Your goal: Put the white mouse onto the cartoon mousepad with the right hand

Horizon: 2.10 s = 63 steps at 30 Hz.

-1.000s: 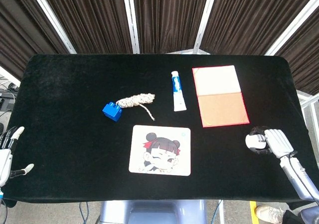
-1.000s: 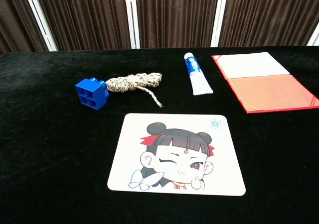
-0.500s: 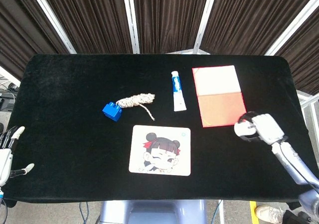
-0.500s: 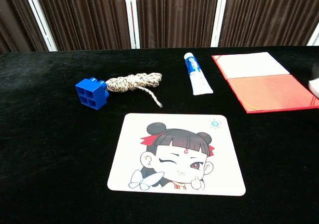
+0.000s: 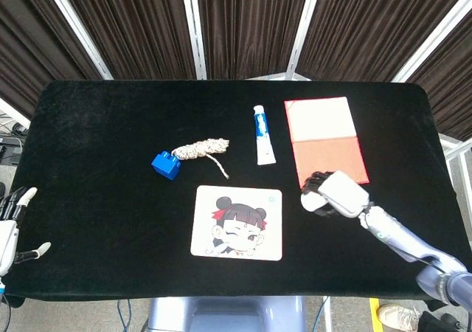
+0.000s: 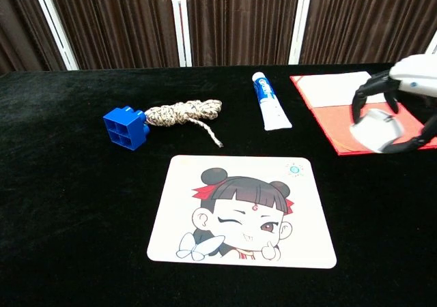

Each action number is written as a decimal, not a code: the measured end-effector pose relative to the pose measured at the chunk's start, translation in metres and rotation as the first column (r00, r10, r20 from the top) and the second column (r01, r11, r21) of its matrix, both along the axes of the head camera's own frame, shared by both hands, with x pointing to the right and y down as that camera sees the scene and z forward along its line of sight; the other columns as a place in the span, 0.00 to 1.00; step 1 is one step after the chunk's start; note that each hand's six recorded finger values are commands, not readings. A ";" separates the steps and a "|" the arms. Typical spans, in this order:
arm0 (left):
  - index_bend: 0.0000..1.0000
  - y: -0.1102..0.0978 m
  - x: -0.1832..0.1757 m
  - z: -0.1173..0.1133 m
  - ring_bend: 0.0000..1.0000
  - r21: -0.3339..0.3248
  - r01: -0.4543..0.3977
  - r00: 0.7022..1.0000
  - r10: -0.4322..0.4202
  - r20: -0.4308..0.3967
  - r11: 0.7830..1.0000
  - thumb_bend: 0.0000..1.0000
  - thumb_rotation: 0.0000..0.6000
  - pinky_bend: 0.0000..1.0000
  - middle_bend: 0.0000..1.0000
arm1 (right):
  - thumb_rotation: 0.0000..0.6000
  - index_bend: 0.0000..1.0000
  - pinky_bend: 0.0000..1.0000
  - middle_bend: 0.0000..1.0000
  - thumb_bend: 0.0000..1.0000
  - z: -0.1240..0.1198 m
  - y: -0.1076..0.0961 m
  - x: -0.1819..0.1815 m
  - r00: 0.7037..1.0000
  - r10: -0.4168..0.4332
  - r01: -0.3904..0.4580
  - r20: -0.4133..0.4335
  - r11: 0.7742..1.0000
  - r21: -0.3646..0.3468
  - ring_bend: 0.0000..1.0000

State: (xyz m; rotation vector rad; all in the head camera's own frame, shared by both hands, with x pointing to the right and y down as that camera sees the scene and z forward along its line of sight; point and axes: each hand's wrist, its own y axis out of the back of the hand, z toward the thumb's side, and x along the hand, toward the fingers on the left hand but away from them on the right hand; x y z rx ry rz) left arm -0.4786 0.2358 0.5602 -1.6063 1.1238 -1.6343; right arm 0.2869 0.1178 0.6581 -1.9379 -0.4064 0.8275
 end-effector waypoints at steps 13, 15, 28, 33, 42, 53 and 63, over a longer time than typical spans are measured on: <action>0.08 0.000 -0.001 0.001 0.00 -0.006 0.002 1.000 -0.002 -0.005 1.000 0.11 1.00 0.00 0.00 | 1.00 0.64 0.56 0.55 0.21 0.013 0.001 -0.089 0.983 -0.181 0.178 0.043 0.983 0.052 0.34; 0.08 0.000 -0.001 0.001 0.00 -0.007 0.002 1.000 -0.002 -0.005 1.000 0.10 1.00 0.00 0.00 | 1.00 0.64 0.56 0.55 0.20 0.016 0.001 -0.102 0.977 -0.207 0.204 0.046 0.977 0.058 0.34; 0.08 -0.001 -0.002 0.001 0.00 -0.009 0.004 1.000 -0.004 -0.008 1.000 0.11 1.00 0.00 0.00 | 1.00 0.64 0.55 0.55 0.20 0.035 0.031 -0.153 0.930 -0.357 0.356 0.091 0.934 0.035 0.34; 0.08 -0.001 -0.003 0.001 0.00 -0.010 0.005 1.000 -0.005 -0.010 1.000 0.11 1.00 0.00 0.00 | 1.00 0.64 0.55 0.55 0.20 0.042 0.042 -0.165 0.915 -0.387 0.387 0.111 0.922 0.023 0.34; 0.08 -0.001 -0.003 0.001 0.00 -0.010 0.006 1.000 -0.006 -0.013 1.000 0.11 1.00 0.00 0.00 | 1.00 0.64 0.51 0.55 0.20 0.049 0.053 -0.178 0.903 -0.409 0.412 0.135 0.911 0.006 0.34; 0.08 -0.001 -0.003 0.001 0.00 -0.011 0.005 1.000 -0.005 -0.018 1.000 0.10 1.00 0.00 0.00 | 1.00 0.58 0.06 0.31 0.18 0.052 0.057 -0.183 0.903 -0.408 0.410 0.138 0.912 0.010 0.12; 0.08 0.000 -0.003 0.001 0.00 -0.010 0.004 1.000 -0.004 -0.021 1.000 0.10 1.00 0.00 0.00 | 1.00 0.28 0.00 0.09 0.14 0.054 0.055 -0.180 0.922 -0.369 0.370 0.114 0.929 0.015 0.00</action>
